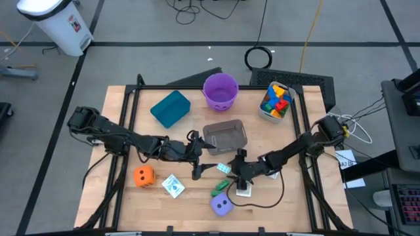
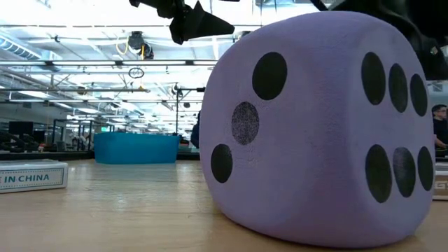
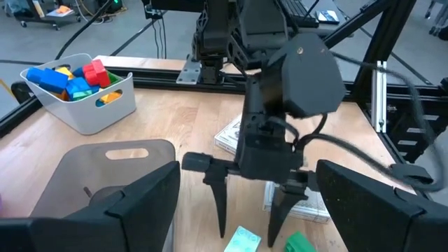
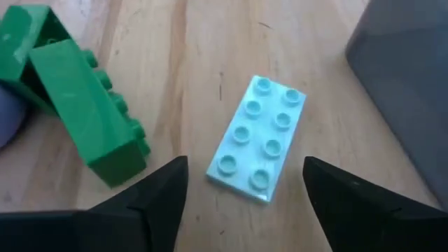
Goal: Pick & Place Toys
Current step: Put the light blue game piece into the white bin
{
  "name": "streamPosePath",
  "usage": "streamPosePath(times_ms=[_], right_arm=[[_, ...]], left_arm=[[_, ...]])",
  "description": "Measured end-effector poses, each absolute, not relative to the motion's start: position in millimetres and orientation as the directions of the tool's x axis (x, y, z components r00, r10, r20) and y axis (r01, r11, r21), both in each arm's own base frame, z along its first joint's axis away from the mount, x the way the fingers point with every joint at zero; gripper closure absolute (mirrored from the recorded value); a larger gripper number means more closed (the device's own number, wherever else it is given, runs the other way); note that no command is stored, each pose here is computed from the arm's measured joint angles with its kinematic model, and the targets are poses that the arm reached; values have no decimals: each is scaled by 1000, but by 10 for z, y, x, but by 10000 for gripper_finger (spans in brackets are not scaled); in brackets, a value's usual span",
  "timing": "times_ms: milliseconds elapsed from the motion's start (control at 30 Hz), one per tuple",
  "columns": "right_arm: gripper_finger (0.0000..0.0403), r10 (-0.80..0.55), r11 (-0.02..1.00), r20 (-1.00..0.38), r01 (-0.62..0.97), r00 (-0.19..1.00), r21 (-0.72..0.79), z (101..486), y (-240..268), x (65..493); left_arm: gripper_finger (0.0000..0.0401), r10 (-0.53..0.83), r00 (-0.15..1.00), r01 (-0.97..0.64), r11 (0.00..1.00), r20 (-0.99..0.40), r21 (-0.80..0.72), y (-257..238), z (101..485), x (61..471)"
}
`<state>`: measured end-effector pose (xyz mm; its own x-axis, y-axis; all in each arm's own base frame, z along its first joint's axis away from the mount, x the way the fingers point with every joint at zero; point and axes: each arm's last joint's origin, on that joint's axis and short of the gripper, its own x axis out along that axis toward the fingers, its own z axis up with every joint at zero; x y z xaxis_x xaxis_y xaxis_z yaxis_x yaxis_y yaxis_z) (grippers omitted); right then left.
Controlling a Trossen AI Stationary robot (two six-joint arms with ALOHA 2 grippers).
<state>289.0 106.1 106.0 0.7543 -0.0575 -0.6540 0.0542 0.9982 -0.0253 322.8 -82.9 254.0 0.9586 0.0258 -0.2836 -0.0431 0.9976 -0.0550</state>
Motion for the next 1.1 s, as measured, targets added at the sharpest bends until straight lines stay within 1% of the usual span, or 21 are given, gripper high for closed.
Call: streamPosePath(times_ms=[133, 367, 500, 700, 767, 867, 1100], right_arm=[[144, -34, 999, -660, 20, 751, -29, 1003, 1029, 2960], [167, 124, 991, -687, -125, 716, 49, 1057, 1068, 2940], [177, 172, 983, -710, -169, 683, 75, 1149, 1081, 2872], [180, 170, 982, -692, -182, 701, 57, 1263, 1100, 2838], [178, 169, 977, -681, -213, 712, 20, 1276, 1113, 2846], [175, 134, 975, -663, -217, 736, -44, 1286, 1120, 2855], [176, 136, 983, -618, -185, 774, -15, 1251, 1117, 2929]], left_arm=[[61, 26, 958, -44, 997, -285, -57, -829, 2539, 3227], [61, 25, 955, -43, 998, -295, -53, -835, 2530, 3223], [61, 25, 953, -47, 997, -301, -65, -834, 2523, 3221], [61, 26, 952, -48, 997, -306, -66, -834, 2519, 3220], [61, 26, 952, -48, 997, -306, -67, -834, 2518, 3219], [61, 26, 952, -48, 997, -306, -67, -834, 2519, 3220], [61, 26, 952, -48, 997, -306, -67, -834, 2519, 3220]])
